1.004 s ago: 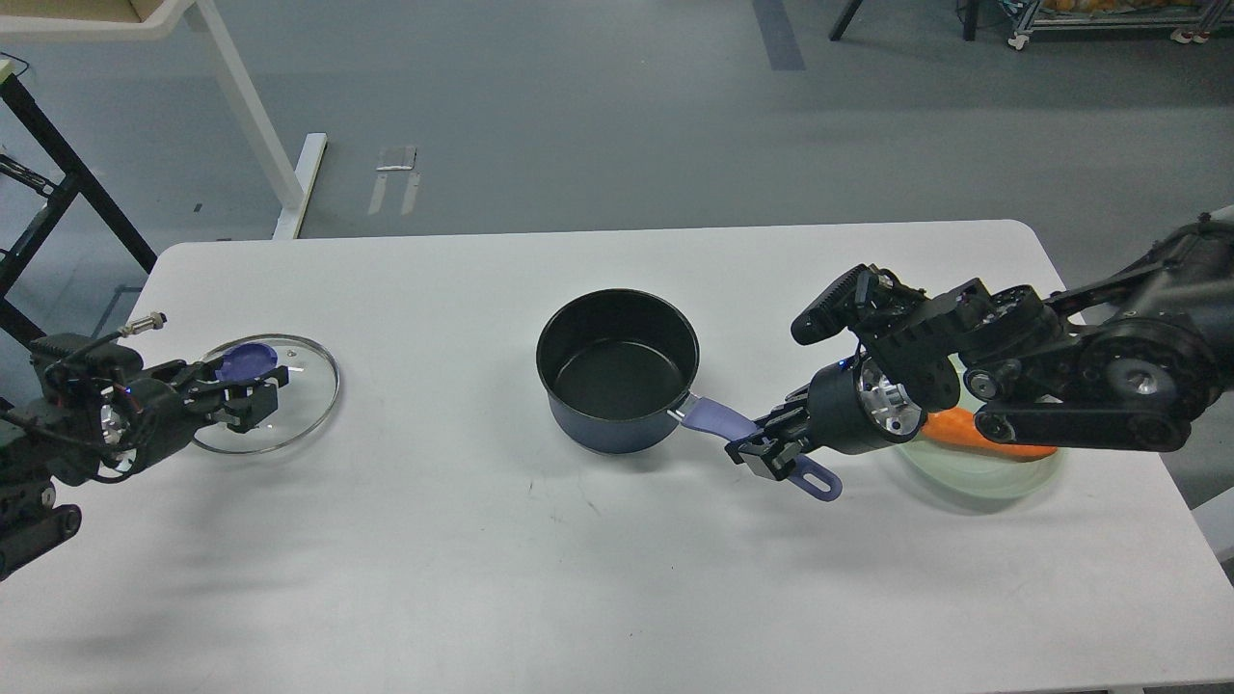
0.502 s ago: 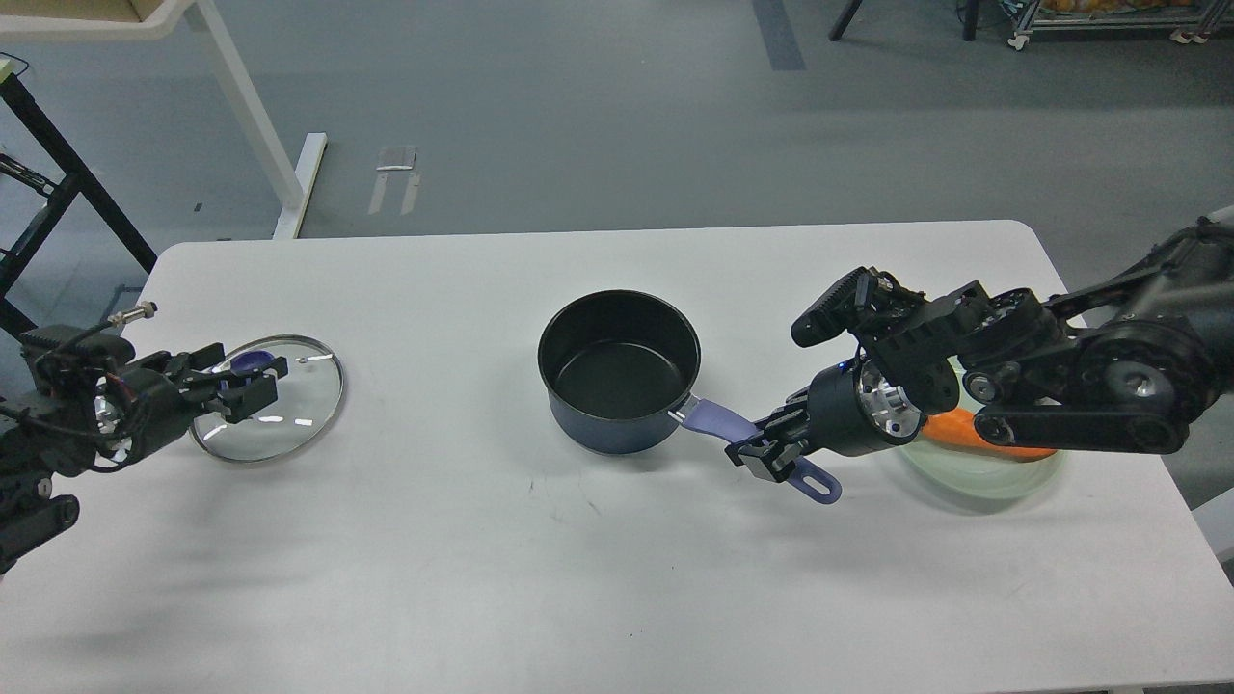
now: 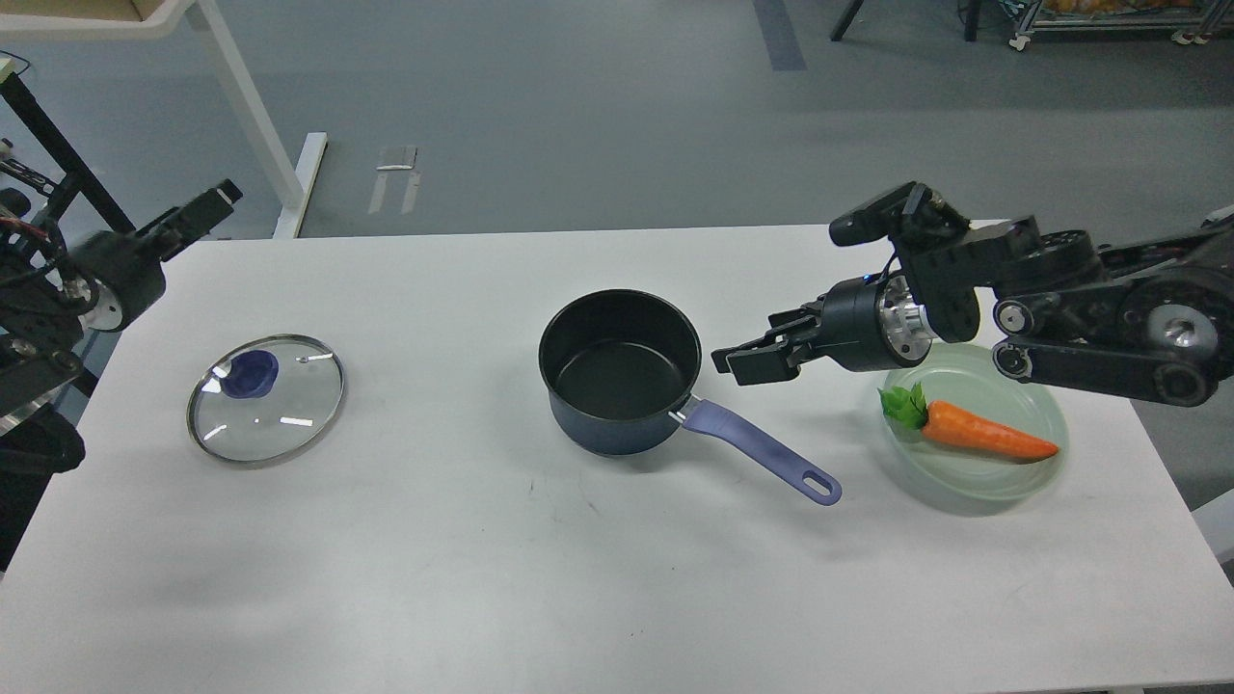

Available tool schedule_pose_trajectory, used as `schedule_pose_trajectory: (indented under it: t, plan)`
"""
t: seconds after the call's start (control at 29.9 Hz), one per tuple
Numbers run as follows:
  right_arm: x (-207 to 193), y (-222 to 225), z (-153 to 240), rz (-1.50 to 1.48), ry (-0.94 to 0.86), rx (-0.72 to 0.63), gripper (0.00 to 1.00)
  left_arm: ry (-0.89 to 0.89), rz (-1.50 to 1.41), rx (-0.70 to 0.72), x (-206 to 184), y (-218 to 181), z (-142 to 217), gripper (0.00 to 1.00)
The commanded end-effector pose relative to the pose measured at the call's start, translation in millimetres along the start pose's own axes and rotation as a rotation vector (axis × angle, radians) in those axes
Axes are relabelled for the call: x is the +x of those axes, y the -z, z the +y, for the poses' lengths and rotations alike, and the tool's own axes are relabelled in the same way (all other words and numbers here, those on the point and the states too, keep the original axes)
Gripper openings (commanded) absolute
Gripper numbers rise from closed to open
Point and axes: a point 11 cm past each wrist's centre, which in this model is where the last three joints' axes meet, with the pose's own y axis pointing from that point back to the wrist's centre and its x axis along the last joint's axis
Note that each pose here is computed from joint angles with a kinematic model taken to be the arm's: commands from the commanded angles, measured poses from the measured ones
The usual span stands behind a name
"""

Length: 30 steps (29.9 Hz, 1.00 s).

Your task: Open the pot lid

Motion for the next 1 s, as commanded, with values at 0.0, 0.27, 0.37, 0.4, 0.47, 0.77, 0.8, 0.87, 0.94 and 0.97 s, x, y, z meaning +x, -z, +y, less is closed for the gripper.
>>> schedule_pose_trajectory:
  t: [0.0, 0.27, 0.37, 0.4, 0.47, 0.77, 0.8, 0.87, 0.94, 0.97]
  plan:
    - [35.2, -14.7, 13.9, -0.150, -0.204, 0.019, 0.98, -0.063, 0.216, -0.023, 18.0, -16.0, -8.8, 0.99]
    - [51.1, -65.0, 42.4, -0.639, -0.604, 0.109, 1.00, -0.084, 0.628, -0.121, 2.0, -54.4, -34.0, 0.99]
    - [47.3, -86.9, 52.8, -0.869, -0.730, 0.156, 1.00, -0.084, 0.752, -0.174, -14.5, -78.6, -48.4, 0.99]
    - [48.1, -91.2, 54.6, -0.935, -0.764, 0.178, 1.00, -0.082, 0.788, -0.183, -21.8, -84.5, -52.7, 0.99]
    - [49.5, -98.9, 56.6, -1.082, -0.828, 0.233, 1.00, -0.088, 0.862, -0.203, -32.9, -97.6, -61.7, 0.99]
    - [31.8, -144.8, 69.9, -1.650, -1.031, 0.384, 1.00, -0.095, 1.199, -0.241, -69.2, -121.8, -76.2, 0.99]
    - [30.9, -149.4, 70.5, -1.702, -1.054, 0.402, 1.00, -0.109, 1.246, -0.241, -69.6, -119.4, -75.8, 0.99]
    - [29.7, -159.0, 72.6, -1.779, -1.107, 0.430, 1.00, -0.134, 1.317, -0.246, -68.7, -117.7, -75.5, 0.99]
    - [26.0, -164.6, 67.5, -1.849, -1.141, 0.455, 1.00, -0.145, 1.378, -0.245, -72.6, -115.6, -75.0, 0.99]
    - [23.6, -164.8, 61.9, -1.887, -1.150, 0.475, 1.00, -0.145, 1.402, -0.248, -75.5, -116.6, -75.2, 0.99]
